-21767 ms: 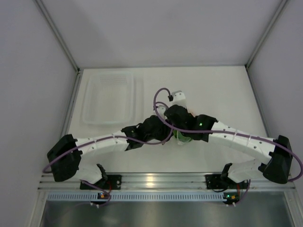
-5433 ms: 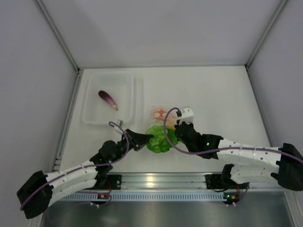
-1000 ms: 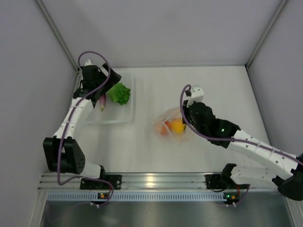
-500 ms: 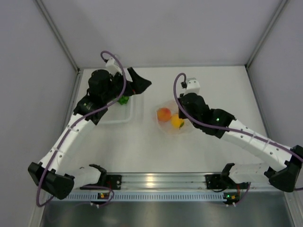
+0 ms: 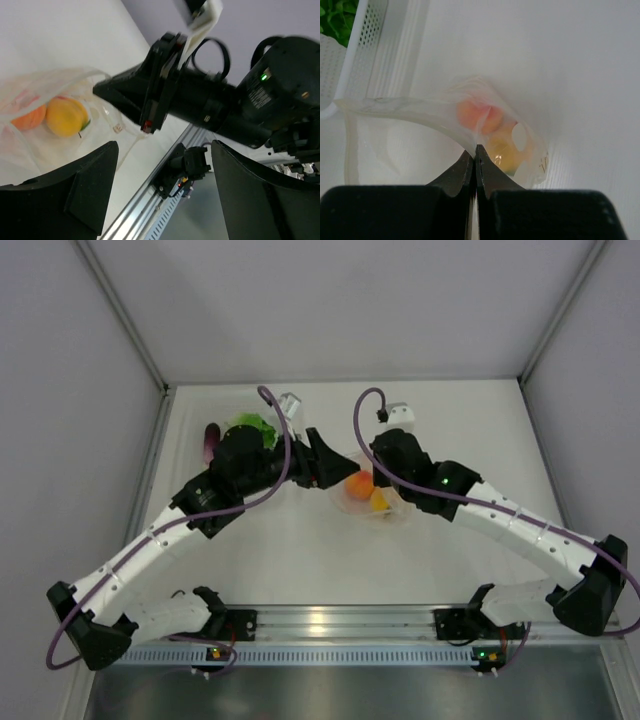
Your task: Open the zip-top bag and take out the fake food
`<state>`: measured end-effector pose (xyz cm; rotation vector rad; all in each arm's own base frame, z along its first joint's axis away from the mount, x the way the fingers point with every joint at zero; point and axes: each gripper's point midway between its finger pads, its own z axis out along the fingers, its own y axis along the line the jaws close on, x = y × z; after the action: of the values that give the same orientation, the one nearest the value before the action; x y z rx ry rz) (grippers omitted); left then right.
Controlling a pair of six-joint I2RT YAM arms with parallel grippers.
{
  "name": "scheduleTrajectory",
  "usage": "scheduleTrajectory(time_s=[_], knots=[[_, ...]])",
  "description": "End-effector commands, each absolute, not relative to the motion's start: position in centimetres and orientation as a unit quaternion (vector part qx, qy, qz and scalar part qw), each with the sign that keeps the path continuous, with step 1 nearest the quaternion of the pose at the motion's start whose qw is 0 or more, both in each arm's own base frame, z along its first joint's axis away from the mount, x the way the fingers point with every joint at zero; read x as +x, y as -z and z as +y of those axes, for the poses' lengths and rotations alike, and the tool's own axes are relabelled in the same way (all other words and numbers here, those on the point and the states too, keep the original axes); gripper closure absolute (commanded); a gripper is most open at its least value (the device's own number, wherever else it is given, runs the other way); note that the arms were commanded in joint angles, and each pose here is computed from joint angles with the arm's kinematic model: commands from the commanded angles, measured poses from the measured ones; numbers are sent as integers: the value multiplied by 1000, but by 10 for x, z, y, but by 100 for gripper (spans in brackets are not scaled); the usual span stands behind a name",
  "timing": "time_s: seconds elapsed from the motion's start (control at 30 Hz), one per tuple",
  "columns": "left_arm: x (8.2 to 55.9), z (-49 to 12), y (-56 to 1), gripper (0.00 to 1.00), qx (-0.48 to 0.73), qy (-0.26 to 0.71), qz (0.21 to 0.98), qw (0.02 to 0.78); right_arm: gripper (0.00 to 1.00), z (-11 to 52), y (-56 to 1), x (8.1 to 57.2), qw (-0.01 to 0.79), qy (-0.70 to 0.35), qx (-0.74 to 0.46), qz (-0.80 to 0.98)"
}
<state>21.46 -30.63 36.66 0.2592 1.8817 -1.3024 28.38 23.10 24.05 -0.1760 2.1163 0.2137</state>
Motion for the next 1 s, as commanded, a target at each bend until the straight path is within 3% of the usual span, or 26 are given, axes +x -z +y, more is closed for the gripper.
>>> scheduleTrajectory(time_s=[0.0, 0.07, 0.17, 0.5, 0.57, 0.97], knots=[[214, -306, -366, 20, 51, 535, 734, 416, 100, 236, -252, 293, 498, -124, -42, 857], [210, -311, -353, 26, 39, 551, 728, 406, 100, 239, -250, 294, 496, -133, -39, 857], [208, -322, -350, 44, 21, 578, 713, 396, 100, 240, -246, 293, 492, -139, -38, 859], [247, -338, -301, 46, -110, 537, 740, 391, 100, 231, -236, 282, 493, -161, -7, 855], [256, -339, -293, 54, -133, 522, 743, 397, 100, 226, -230, 280, 495, -155, 1, 855], [273, -369, -238, 62, -136, 448, 784, 408, 100, 203, -235, 285, 500, -129, -7, 856]])
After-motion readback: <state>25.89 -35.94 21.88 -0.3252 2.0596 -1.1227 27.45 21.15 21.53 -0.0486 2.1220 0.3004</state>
